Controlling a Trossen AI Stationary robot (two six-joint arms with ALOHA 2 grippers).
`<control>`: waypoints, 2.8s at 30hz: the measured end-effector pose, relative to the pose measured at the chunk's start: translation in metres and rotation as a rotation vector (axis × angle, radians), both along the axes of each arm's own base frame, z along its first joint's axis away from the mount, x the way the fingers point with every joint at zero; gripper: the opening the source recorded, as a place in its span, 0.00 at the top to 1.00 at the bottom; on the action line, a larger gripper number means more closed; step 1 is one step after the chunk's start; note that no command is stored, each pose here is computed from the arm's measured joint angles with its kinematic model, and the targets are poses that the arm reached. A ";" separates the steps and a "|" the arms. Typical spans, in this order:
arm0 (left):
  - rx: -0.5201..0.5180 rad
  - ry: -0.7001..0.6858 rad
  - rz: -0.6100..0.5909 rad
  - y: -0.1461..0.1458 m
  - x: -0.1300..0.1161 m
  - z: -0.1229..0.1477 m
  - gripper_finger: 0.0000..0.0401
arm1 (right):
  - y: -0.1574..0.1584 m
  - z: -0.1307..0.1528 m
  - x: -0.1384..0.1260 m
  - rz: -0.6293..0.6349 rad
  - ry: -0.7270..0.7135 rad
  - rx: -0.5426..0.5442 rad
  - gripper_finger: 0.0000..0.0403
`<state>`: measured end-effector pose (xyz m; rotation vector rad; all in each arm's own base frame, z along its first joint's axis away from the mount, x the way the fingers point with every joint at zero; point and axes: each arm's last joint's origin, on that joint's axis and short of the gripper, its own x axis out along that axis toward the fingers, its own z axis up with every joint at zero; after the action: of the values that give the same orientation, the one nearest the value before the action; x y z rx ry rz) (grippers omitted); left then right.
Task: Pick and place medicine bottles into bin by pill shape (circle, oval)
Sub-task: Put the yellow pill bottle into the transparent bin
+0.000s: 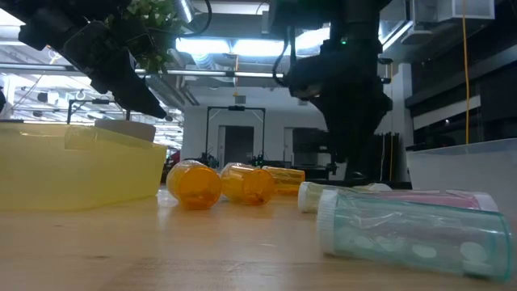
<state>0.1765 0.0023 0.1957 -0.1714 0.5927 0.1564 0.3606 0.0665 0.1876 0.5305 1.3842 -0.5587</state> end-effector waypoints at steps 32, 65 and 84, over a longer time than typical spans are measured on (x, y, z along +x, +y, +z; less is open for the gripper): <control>-0.024 -0.006 0.043 0.001 0.000 0.000 0.43 | 0.036 -0.019 -0.011 -0.177 -0.025 0.022 0.52; -0.029 -0.006 0.046 0.001 0.000 0.000 0.43 | 0.013 -0.041 0.014 0.167 -0.076 0.045 0.52; -0.029 -0.005 0.047 0.001 0.000 0.000 0.43 | 0.011 -0.043 0.001 0.015 0.059 0.068 0.58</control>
<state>0.1765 0.0029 0.1957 -0.2134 0.5859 0.1927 0.3612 0.0779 0.1446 0.5615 1.4663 -0.5207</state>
